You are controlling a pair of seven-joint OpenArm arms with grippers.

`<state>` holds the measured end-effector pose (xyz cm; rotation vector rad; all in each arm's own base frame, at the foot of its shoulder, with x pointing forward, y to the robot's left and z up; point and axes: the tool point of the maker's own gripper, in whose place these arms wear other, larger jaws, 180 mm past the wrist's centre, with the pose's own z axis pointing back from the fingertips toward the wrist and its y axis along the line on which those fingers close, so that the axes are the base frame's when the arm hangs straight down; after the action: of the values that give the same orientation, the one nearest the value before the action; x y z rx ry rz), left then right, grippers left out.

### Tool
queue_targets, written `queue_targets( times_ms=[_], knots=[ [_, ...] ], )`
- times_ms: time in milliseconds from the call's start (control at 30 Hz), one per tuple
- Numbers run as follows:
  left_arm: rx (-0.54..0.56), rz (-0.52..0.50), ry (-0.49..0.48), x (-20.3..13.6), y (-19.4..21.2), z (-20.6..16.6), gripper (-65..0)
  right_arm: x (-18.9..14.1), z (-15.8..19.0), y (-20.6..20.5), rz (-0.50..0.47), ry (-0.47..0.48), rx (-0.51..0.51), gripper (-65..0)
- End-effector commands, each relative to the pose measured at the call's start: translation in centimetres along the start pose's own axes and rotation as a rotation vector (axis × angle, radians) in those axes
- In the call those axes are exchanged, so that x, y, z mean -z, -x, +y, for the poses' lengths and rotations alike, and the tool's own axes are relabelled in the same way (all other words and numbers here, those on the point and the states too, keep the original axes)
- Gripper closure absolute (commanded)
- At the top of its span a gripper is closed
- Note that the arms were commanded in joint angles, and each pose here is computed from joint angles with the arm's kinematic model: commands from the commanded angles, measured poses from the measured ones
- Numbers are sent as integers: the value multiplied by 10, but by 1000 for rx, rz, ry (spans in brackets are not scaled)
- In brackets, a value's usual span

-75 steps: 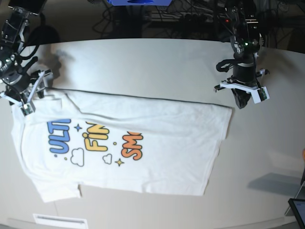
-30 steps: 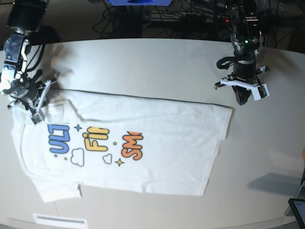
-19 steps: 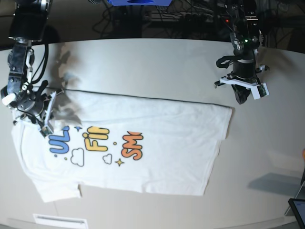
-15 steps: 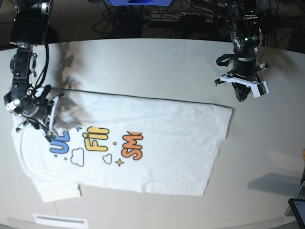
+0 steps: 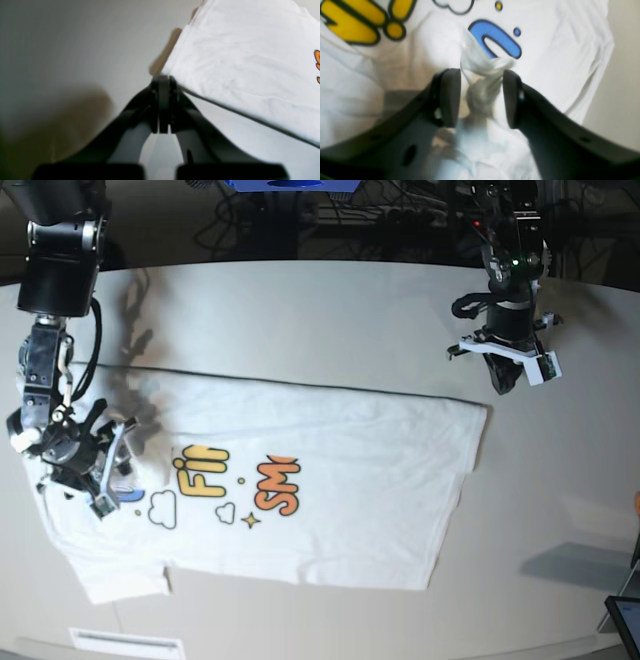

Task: Fold the T-shirt properly
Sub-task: 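Lower the right gripper to pinch the shirt near the sleeve seam, then lower the left gripper and grasp the folded shirt edge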

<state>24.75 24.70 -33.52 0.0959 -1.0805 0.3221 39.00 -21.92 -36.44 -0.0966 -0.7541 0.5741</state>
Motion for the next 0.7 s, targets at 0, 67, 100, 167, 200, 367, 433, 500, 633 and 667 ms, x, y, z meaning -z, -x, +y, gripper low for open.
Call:
queue_targets(
  times_ms=[0, 67, 100, 167, 200, 367, 433, 500, 633, 667],
  knots=[
    [11, -50, 8, -2, -14, -2, 0, -6, -18, -24, -79, 34, -8, -363],
    [12, -55, 9, -1, -16, -2, 0, -5, -21, -35, -130, 35, -5, -414],
    [11, -57, 9, -1, -17, -3, 0, -5, -21, -40, -155, 34, -3, -411],
    [12, -62, 9, 0, -18, -3, 0, -8, -21, -45, -179, 38, -8, -395],
    [11, -67, 9, 0, -20, -3, 0, -11, -25, -44, -181, 51, -12, -380],
    [4, -138, 21, 10, -48, -10, 0, -31, -13, -13, -141, 64, -78, -234],
    [11, -171, 31, 14, -62, -13, -2, -42, -9, 8, -119, 77, -74, -112],
    [24, -190, 42, 17, -72, -15, -22, -48, -3, 22, -106, 83, -48, 0],
    [85, -210, 119, 23, -83, -36, -228, -53, 6, 56, -46, 73, -10, -9],
    [94, -204, 128, 26, -82, -38, -296, -54, 6, 61, -38, 76, -4, -4]
  ],
)
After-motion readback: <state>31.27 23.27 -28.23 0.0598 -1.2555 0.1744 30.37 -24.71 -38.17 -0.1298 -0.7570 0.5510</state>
